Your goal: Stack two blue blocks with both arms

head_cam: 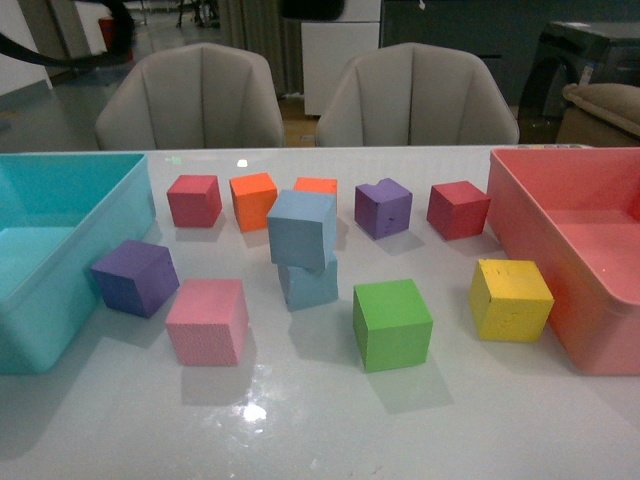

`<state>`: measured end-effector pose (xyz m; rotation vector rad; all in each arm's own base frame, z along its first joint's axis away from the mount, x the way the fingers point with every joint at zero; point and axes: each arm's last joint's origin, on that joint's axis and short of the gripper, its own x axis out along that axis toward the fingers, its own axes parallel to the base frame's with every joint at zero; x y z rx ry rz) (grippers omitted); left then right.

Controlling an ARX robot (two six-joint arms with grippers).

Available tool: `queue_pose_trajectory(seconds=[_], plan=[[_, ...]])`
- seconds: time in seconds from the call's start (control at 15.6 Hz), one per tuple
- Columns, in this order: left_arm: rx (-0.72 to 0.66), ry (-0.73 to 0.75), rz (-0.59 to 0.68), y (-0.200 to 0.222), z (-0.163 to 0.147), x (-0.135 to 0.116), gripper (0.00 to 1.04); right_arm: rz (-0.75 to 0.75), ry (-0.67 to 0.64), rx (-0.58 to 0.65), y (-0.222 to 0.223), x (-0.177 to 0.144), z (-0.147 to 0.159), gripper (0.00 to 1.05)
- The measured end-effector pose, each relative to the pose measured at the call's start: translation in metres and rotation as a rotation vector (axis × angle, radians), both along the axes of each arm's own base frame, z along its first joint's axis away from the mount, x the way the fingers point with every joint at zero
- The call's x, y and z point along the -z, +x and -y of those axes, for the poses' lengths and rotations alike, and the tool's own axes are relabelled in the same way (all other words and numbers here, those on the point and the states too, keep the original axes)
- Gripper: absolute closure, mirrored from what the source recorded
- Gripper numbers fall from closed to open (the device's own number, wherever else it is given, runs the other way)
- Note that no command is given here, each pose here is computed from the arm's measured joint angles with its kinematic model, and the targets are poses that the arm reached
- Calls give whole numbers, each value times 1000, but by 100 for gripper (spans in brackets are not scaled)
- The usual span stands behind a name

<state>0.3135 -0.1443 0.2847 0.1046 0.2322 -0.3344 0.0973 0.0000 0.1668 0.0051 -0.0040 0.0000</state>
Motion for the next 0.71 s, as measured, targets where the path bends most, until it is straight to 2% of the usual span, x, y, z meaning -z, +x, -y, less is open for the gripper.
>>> queue_pose_trajectory(seconds=[0.06, 0.19, 0.58, 0.71], plan=[[-21, -2, 50, -10, -10, -4, 8, 0, 0, 0, 0, 0, 0, 6], [-237, -72, 209, -25, -34, 4, 23, 0, 0, 0, 0, 0, 0, 6], [-355, -96, 245, -65, -81, 34, 48, 0, 0, 0, 0, 0, 0, 6], [-362, -103, 253, -74, -88, 38, 56, 0, 0, 0, 0, 0, 0, 6]])
